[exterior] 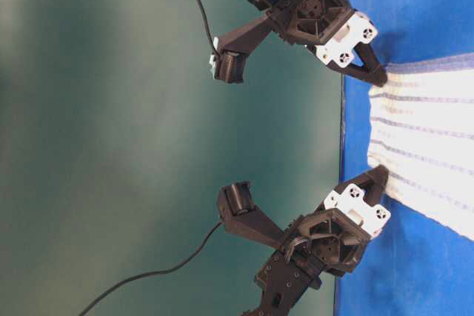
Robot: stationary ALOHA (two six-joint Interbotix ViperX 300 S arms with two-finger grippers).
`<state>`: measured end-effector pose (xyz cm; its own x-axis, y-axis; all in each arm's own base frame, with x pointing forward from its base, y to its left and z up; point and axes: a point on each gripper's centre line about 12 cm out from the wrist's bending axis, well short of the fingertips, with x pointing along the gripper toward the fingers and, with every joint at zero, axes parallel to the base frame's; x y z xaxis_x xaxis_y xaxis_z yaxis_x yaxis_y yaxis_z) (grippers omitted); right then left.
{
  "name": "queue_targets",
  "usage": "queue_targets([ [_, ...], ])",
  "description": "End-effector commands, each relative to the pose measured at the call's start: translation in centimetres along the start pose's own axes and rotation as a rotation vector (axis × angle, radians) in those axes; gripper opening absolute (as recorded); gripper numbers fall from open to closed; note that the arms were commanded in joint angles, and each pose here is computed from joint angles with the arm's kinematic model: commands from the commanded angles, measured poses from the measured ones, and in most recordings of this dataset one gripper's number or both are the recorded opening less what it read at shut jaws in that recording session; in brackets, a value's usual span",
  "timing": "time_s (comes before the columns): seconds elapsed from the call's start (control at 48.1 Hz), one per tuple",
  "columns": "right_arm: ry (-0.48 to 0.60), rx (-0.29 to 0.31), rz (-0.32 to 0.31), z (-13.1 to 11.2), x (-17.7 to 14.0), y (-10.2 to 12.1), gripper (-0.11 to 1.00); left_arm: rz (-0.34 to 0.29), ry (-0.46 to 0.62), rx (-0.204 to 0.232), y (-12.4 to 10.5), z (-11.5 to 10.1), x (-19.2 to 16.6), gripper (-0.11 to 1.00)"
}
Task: Fold the blue towel.
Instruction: 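Move both grippers to the strip's top end and grasp its corners, then lift the top end and fold it down onto the strip's lower half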
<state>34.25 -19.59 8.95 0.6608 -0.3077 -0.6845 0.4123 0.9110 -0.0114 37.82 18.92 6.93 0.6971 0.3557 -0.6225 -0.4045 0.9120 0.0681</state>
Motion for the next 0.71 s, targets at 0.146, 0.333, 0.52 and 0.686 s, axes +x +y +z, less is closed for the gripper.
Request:
queue_targets([
  [0.146,-0.050,0.005,-0.033,2.5,-0.3,-1.3,0.07,0.036,-0.045,-0.021,1.9,2.0,-1.3,0.04],
  [0.333,-0.083,0.005,-0.067,4.1,-0.4,-3.0,0.07,0.087,-0.069,-0.055,4.6,3.1,-1.8,0.04],
  [0.52,-0.107,0.006,-0.089,5.0,-0.5,-4.2,0.07,0.105,-0.065,-0.055,5.7,3.7,-1.8,0.04],
  [0.686,-0.116,0.004,-0.090,5.4,-0.6,-4.2,0.07,0.100,-0.061,-0.055,5.5,3.8,-2.1,0.04],
])
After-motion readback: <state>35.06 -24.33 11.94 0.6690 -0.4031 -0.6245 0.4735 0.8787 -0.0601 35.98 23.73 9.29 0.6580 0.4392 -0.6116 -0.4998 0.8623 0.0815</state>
